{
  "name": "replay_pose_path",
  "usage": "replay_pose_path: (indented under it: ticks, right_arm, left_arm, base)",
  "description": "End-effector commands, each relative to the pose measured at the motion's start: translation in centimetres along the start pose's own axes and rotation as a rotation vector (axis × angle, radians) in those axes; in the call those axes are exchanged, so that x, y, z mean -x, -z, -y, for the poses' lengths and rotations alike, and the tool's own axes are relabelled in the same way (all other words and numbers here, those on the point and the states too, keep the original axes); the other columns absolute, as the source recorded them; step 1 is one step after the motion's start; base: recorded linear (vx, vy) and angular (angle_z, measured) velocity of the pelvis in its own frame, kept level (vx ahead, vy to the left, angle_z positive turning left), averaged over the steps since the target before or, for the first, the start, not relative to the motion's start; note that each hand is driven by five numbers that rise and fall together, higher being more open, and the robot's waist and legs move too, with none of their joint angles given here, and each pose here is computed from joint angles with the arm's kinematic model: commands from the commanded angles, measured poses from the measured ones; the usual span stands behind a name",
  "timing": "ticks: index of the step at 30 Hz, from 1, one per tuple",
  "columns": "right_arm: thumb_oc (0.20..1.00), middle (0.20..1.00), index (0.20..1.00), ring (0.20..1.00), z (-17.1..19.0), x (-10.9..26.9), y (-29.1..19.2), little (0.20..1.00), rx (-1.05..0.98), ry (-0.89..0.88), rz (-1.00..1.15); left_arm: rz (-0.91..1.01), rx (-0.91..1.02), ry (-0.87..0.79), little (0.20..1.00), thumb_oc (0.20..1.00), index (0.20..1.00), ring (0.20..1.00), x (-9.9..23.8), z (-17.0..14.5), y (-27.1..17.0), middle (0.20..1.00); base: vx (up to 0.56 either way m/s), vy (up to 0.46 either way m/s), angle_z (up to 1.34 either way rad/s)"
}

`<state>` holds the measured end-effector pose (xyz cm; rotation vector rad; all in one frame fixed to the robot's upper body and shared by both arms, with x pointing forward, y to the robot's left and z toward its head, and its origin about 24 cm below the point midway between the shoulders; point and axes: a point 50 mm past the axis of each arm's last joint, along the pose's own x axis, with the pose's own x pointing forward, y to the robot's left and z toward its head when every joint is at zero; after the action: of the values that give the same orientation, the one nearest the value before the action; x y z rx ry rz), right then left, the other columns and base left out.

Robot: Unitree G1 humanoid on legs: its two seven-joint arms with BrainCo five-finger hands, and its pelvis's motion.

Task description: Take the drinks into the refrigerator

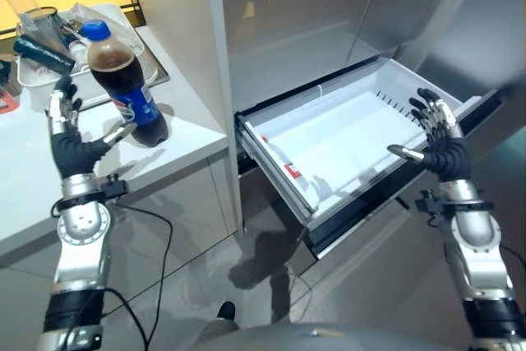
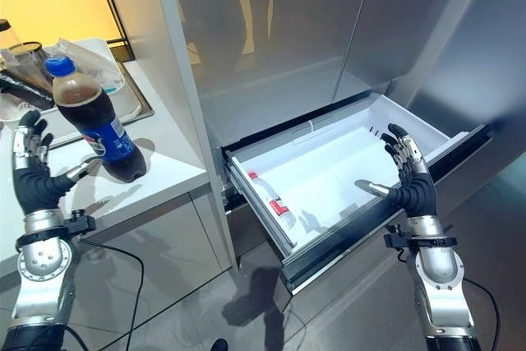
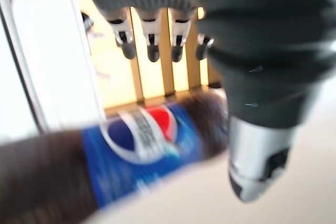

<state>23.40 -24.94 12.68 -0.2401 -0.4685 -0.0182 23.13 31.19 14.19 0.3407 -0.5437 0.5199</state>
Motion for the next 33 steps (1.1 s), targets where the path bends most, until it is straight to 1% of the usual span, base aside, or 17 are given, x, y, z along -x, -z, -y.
replay_pose_path:
  ticks: [1,9,13,19,24,33]
  right_arm:
    - [1.0,1.0,1.0,1.0,0.7,-2.0,-3.9,1.0,0.006,-0.023,0.196]
    - [1.0,1.0,1.0,1.0,0.4,-2.0,-4.0,1.0,-0.008,-0.038,0.206]
    - [1.0,1.0,1.0,1.0,0.4,-1.9,-4.3,1.0,-0.015,-0.037,0.213]
    - [1.0,1.0,1.0,1.0,0.4,-2.0,-4.4,1.0,-0.025,-0.041,0.219]
    - [1.0,1.0,1.0,1.0,0.3,-2.0,-4.1,1.0,-0.031,-0.041,0.207]
    - [1.0,1.0,1.0,1.0,0.6,-2.0,-3.8,1.0,-0.037,-0.028,0.192]
  left_arm:
    - [0.083,-0.073,-0.075,1.0,1.0,1.0,1.0,-2.3,-2.1,-1.0,1.0]
    - [-0.006,-0.078,-0.095,1.0,1.0,1.0,1.0,-1.8,-2.3,0.9,1.0]
    - [-0.064,-0.012,-0.105,1.0,1.0,1.0,1.0,-1.0,-2.1,1.9,1.0]
    - [-0.135,0.014,0.011,1.0,1.0,1.0,1.0,-0.5,-1.3,2.9,1.0]
    - [-0.178,0.043,0.062,1.0,1.0,1.0,1.0,-0.4,-0.3,3.6,1.0]
    - [-0.171,0.078,0.162,1.0,1.0,1.0,1.0,-0.4,0.5,3.3,1.0]
  base:
    - [0.01,0.015,-0.07]
    - [0.0,0.004,-0.02]
    - [0.01,0.001,-0.04]
    - [0.0,0.001,-0.02]
    - [0.0,0.0,0.0]
    - [0.0,0.009,-0.05]
